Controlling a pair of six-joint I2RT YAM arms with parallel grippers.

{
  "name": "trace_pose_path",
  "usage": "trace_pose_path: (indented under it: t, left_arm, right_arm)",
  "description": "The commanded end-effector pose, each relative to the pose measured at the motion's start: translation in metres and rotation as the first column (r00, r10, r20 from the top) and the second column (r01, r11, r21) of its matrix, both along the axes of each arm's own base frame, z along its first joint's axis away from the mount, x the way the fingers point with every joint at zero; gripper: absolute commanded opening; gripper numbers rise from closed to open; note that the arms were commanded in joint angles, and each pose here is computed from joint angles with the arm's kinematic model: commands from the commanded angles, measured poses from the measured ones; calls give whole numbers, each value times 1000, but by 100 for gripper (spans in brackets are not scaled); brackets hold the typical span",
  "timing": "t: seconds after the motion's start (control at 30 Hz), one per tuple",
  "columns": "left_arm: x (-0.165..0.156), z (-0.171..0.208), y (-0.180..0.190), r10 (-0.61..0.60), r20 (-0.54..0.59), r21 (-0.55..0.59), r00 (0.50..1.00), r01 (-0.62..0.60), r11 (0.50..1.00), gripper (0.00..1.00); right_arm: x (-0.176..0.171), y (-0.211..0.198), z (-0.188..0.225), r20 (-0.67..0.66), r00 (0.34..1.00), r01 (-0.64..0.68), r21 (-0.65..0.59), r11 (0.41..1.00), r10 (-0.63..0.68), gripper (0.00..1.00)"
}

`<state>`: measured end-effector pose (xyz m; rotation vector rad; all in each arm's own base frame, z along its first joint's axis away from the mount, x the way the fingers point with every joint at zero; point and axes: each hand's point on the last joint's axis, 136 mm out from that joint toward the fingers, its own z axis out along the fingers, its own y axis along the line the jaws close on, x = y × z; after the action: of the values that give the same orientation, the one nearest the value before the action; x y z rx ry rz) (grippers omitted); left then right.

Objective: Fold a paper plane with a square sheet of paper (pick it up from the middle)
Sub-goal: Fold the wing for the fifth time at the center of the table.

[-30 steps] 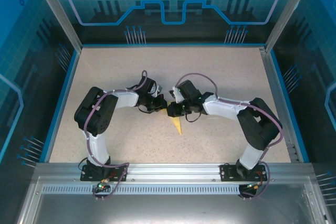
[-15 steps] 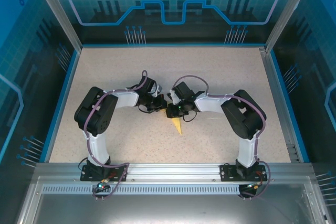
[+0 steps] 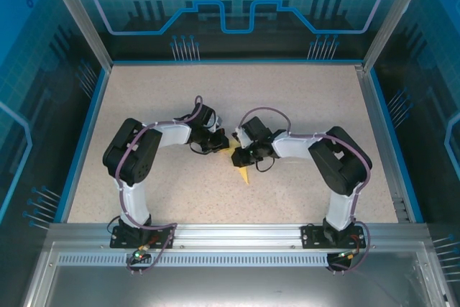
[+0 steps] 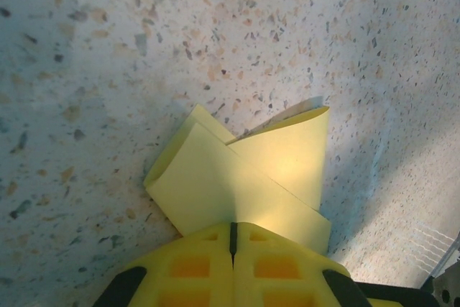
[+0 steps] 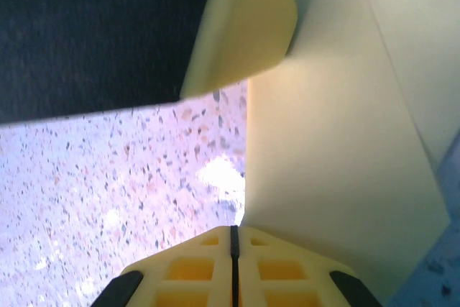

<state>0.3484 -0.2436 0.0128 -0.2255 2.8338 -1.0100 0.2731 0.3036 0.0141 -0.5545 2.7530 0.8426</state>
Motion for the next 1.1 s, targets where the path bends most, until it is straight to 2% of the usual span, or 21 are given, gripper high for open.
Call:
trace_pose_path:
  t: [0.0,0.5,0.73,0.9,1.07]
  left_arm:
    - [-13,-41,27,78,-105,161,991,-61,985,5]
    - [-9,-42,29,97,-103,180,990,-77,981,5]
    - [-6,-41,29,103,-97,178,990,-84,980,5]
    - [-5,-39,27,95,-91,166,991,-79,983,5]
    - [-3,-30,22,83,-78,139,993,-72,988,6]
  right_arm:
    - [-39,-21,-11,-117,992,-58,-60,997,51,8]
    - [-88,-42,-15,-133,988,-96,-110,989,81,8]
    - [-103,-59,-19,-134,990,-68,-136,988,50,7]
    - [-88,-52,6,-65,998,-29,-63,998,25,7]
    - [-52,-39,43,73,997,38,8,999,-38,9]
